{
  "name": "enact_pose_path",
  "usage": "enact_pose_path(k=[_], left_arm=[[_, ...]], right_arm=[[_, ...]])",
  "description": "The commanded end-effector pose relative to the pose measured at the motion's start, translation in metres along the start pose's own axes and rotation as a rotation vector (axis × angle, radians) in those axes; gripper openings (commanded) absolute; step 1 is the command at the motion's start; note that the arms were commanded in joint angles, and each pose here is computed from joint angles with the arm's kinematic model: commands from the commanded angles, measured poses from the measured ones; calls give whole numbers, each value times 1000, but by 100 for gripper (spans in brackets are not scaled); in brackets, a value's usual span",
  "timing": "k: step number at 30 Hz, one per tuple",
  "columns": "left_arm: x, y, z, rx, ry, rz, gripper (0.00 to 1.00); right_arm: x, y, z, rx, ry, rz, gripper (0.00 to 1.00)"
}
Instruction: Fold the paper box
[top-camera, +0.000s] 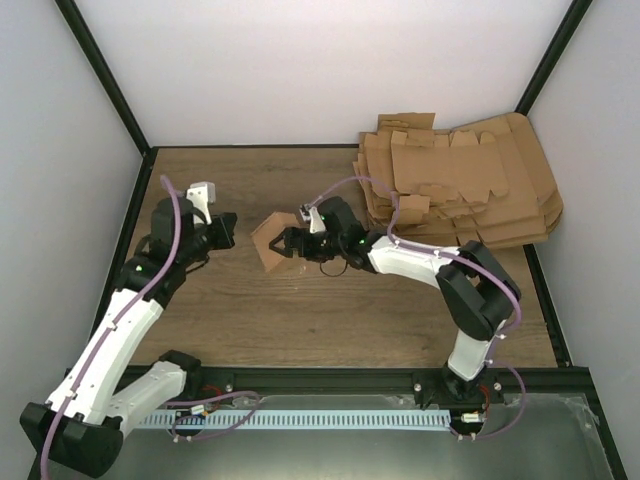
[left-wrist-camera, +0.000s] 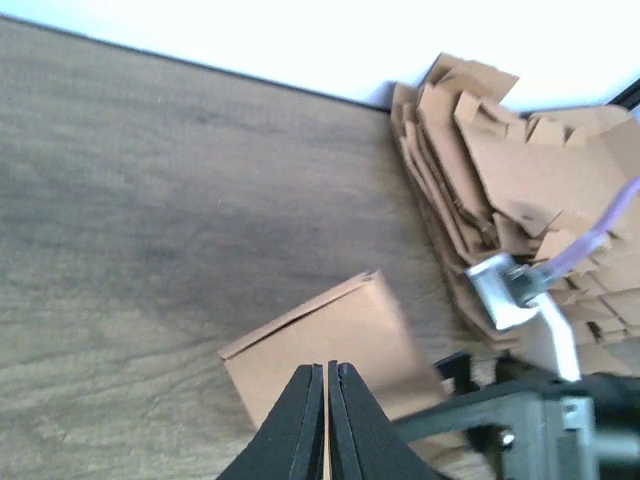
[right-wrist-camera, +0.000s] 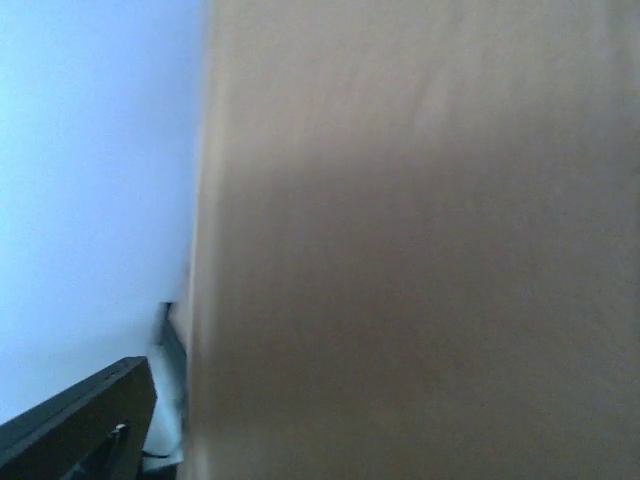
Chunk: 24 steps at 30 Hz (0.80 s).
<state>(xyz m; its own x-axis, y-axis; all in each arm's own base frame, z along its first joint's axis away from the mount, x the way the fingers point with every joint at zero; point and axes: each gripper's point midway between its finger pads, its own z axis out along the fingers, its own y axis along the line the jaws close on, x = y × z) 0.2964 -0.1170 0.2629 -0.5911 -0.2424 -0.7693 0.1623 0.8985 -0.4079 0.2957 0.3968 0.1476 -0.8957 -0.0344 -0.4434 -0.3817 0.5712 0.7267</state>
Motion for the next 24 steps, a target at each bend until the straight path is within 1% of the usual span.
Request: enact_pose_path(k=[1,2,4,6,8,11,13,15,17,18,19,21,23,24], left_arm=[[-14,-10,-14,25,-17,22,4],[-11,-11,-11,30,1,23,4],[1,-12,-2,49,65,16,5],[20,-19,8,110,153,11,4],[35,-22,17,147,211,2,4],[52,-20,24,167,252,-5,4],[60,-12,28,141,262,4,4],[66,1,35,88,260,20,4],[68,21,44,-14,252,27,4],[66,32,49,-72,241,35,5],[62,43,53,-134,229,47,7],[49,66,60,-275,192,65,9],[39,78,65,-361,173,79,10],[37,78,69,-362,182,81,10]], right_arm=[[1,53,9,-324,51,237,100],[0,49,12,-279,52,242,100],[1,38,8,-174,17,194,100],[2,15,-5,-71,-10,195,100],[8,-10,-20,25,-12,203,100],[17,-34,-39,109,-40,155,100],[17,-38,-48,138,-67,97,96],[17,-36,-54,142,-69,54,93],[18,-31,-59,123,-75,21,91],[18,-28,-62,109,-84,9,90],[18,-25,-64,97,-91,1,89],[18,-21,-70,84,-104,-15,88],[19,-19,-73,79,-102,-28,87],[19,-19,-74,80,-99,-35,87]])
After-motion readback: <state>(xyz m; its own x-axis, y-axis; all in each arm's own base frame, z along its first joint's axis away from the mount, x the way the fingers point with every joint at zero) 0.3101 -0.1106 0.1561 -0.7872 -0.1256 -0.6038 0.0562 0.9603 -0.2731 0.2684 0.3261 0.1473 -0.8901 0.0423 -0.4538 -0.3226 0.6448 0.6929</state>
